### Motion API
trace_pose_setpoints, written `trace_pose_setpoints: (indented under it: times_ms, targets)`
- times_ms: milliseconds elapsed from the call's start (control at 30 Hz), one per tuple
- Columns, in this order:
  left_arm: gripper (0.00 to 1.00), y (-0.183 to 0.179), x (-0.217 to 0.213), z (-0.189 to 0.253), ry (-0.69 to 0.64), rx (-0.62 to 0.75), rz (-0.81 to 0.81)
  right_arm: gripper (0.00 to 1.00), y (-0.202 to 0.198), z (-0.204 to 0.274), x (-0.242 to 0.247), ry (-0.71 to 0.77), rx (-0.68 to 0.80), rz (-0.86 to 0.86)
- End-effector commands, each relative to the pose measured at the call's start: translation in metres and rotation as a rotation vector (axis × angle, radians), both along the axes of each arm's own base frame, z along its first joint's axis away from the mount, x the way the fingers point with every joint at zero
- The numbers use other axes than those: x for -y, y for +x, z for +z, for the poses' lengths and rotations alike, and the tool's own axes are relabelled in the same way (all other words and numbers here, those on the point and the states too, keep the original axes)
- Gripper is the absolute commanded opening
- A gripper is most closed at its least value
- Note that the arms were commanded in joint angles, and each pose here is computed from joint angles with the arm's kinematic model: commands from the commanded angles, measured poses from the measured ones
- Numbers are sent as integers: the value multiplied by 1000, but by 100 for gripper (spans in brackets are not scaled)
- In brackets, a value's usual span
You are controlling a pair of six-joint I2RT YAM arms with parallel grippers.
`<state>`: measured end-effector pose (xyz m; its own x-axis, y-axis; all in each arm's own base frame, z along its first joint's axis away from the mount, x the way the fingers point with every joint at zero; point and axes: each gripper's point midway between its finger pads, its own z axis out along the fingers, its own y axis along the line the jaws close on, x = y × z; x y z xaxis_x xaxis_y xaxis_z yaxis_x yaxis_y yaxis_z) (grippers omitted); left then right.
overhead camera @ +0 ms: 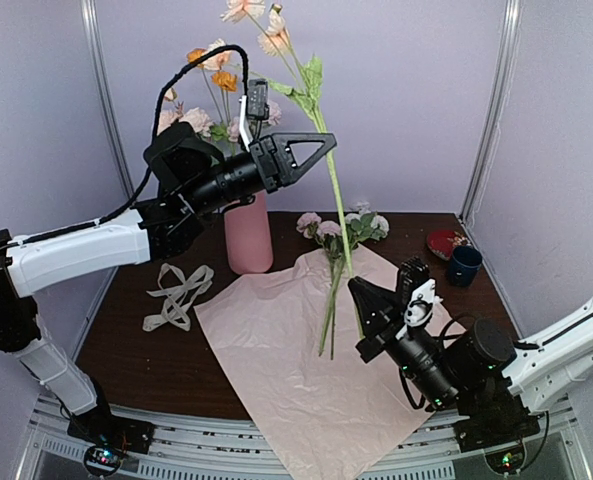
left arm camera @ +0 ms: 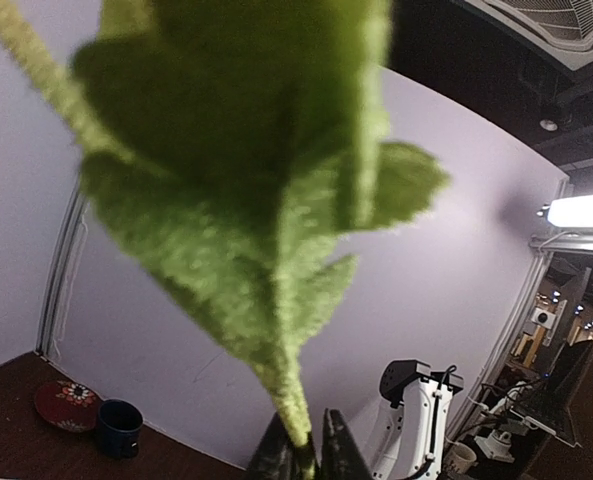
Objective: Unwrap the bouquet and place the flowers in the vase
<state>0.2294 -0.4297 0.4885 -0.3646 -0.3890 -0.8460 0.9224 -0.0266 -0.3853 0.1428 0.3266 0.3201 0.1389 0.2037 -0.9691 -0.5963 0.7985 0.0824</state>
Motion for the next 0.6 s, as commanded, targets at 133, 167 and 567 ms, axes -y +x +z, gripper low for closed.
trace_pose_setpoints:
  times_ms: [133,167,567]
  targets:
    - [0,7,-5,2,6,19,57,6,-1,9,0,0,5,-5]
    - [0,11,-8,0,17,16,83,18,-1,12,2,3,5,-9]
    - [0,92,-150,59,150,211,842,77,33,56,68,57,-15,-182]
